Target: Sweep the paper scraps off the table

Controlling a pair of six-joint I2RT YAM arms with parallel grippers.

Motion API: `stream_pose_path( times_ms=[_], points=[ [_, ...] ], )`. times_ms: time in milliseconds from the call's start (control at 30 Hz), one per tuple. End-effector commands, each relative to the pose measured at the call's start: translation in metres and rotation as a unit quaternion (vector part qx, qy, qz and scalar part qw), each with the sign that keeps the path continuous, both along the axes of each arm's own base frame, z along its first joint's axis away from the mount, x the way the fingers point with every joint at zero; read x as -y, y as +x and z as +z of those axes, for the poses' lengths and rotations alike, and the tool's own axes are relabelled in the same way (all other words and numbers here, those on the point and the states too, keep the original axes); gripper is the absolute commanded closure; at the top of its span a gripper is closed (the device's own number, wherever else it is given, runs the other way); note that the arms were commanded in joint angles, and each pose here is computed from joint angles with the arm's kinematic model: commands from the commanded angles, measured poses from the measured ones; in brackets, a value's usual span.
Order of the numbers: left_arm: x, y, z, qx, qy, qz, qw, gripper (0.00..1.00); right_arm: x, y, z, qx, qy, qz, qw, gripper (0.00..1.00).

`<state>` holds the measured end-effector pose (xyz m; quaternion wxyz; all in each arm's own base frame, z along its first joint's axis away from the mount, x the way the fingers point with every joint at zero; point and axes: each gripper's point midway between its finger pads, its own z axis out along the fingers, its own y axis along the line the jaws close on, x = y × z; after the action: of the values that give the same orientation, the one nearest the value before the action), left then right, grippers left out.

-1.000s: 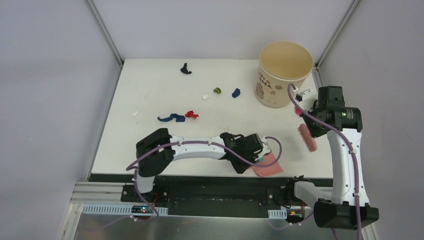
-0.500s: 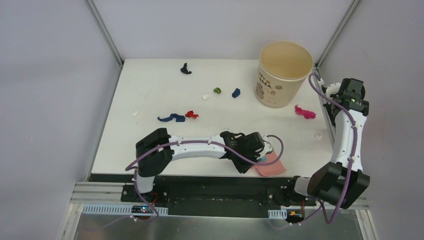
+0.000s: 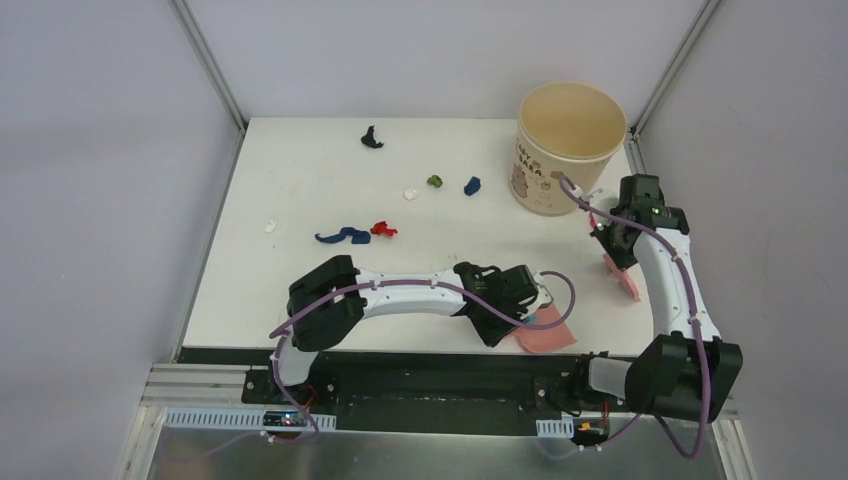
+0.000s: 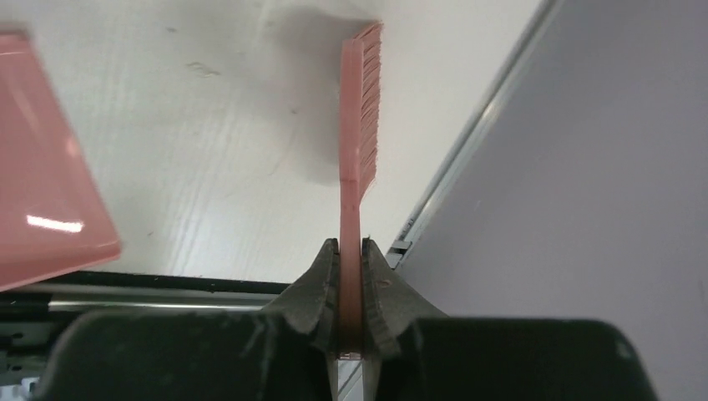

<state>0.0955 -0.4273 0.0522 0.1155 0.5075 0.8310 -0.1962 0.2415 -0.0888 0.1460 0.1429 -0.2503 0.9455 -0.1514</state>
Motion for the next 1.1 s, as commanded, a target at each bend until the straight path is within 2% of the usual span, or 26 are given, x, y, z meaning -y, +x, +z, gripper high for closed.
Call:
stream_pose_path(
  times_ms=[0,167,300,400,533,667,767,900,967,1067],
  points=[
    [0.02,0.003,0.004,0.006,-0.02,-0.003,1.0,1.0,-0.059,-0.042,-0.001,-0.042,0.088,0.042,0.994,1.0],
    [0.031,0.011,-0.001,0.015,-0.026,0.002,1.0,1.0,-0.134,-0.099,0.03,-0.077,0.229,0.15,0.959,1.0],
    [0.033,0.014,-0.001,0.022,-0.028,0.0,0.999,1.0,-0.149,-0.117,0.058,-0.068,0.269,0.169,0.946,1.0],
    [0.033,0.015,0.002,0.029,-0.037,0.005,0.999,1.0,-0.136,-0.106,0.071,-0.027,0.23,0.163,0.959,1.0],
    [0.03,0.017,0.011,0.043,-0.065,0.01,0.997,1.0,-0.101,-0.079,0.082,0.033,0.133,0.135,0.981,1.0],
    [0.023,0.017,0.016,0.051,-0.079,0.015,0.995,1.0,-0.063,-0.049,0.097,0.082,0.032,0.099,0.991,1.0],
    [0.018,0.013,0.018,0.045,-0.079,0.015,0.996,1.0,-0.035,-0.014,0.117,0.143,-0.043,0.08,0.985,1.0],
    [0.015,0.01,0.017,0.037,-0.079,0.022,0.996,1.0,-0.01,0.027,0.137,0.22,-0.122,0.076,0.965,1.0],
    [0.014,0.01,0.017,0.034,-0.078,0.025,0.996,1.0,-0.004,0.046,0.145,0.248,-0.15,0.08,0.954,1.0],
    [0.013,0.008,0.018,0.031,-0.079,0.028,0.996,1.0,-0.002,0.069,0.141,0.253,-0.168,0.102,0.947,1.0]
  ],
)
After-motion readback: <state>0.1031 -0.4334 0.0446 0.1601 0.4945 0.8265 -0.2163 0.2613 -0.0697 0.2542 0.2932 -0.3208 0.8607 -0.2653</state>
